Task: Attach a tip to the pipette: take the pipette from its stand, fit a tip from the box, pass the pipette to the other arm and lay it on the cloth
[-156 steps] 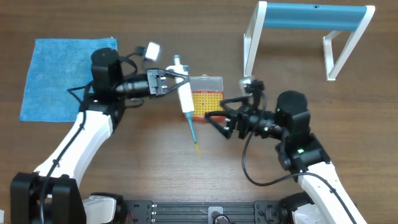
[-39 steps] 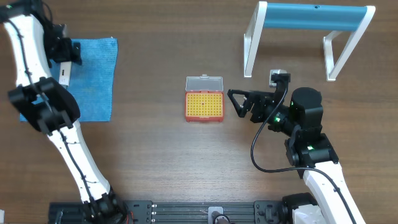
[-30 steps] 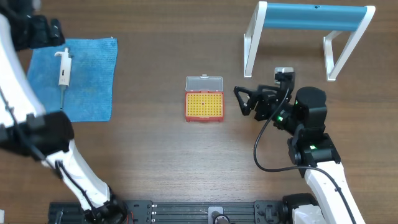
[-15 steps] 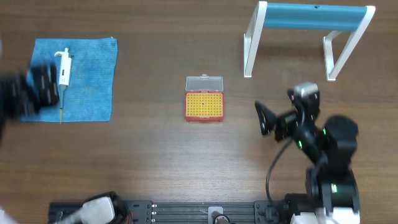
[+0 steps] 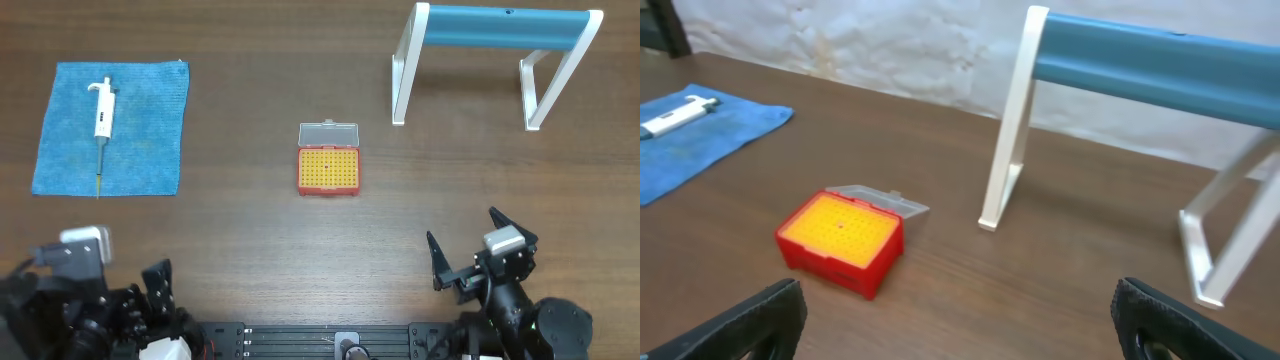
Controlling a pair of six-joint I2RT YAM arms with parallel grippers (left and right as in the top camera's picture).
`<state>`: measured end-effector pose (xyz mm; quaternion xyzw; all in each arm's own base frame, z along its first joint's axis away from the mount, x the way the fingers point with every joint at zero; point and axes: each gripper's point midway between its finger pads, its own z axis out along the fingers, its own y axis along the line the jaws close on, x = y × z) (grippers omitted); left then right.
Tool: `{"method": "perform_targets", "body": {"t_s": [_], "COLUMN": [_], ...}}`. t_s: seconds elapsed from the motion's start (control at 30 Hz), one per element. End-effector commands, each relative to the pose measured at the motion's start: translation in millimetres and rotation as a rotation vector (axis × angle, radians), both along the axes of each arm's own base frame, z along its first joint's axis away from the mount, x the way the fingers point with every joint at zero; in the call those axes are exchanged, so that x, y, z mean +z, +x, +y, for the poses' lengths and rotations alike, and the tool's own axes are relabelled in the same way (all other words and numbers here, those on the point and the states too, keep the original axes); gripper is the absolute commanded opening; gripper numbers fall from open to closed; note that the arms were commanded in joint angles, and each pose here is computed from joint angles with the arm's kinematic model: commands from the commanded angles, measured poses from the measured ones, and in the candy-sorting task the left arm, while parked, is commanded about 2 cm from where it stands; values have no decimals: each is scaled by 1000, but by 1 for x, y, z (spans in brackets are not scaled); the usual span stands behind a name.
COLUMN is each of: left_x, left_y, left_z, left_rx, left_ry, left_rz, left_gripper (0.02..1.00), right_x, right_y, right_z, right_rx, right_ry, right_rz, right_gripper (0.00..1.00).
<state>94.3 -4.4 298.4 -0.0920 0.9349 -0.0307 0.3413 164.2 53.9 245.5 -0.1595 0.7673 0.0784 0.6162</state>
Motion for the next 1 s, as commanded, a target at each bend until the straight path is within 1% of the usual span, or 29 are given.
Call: {"method": "perform_targets", "body": {"t_s": [0.03, 0.3, 0.5, 0.6, 0.67, 0.7, 0.73, 0.8, 0.87, 0.93, 1.0], "left_x": [-16, -15, -15, -15, -14, -13, -9, 7, 31, 44, 46], "left_y": [4, 4, 4, 3, 1, 1, 3, 14, 32, 48, 66], "left_z": [-1, -1, -1, -4, -10, -9, -8, -16, -27, -32, -36], "left_rx": [1, 1, 1, -34, -88, -117, -135, -188, -259, -292, -318], "left_ry": [-26, -25, -25, -24, -19, 12, 37, 26, 22, 30, 40], "left_rz": [24, 23, 23, 21, 9, -7, -36, -154, -348, -492, -617], "left_gripper": [963, 965, 965, 965, 963, 963, 963, 963, 965, 965, 965], "right_x": [-10, -49, -52, -52, -52, -52, -52, -52, -52, -52, -52], "right_y": [-3, -18, -19, -19, -19, -19, -19, -19, -19, -19, -19], "right_z": [-12, -11, -11, -11, -11, -11, -11, -11, -11, -11, -11], "right_rx": [-72, -69, -69, -69, -69, -69, -69, -69, -69, -69, -69], "right_ry": [-32, -21, -21, -21, -21, -21, -21, -21, -21, -21, -21], "right_rz": [32, 210, 219, 219, 219, 219, 219, 219, 219, 219, 219], "right_gripper": [985, 985, 985, 982, 985, 985, 985, 985, 982, 985, 985]}}
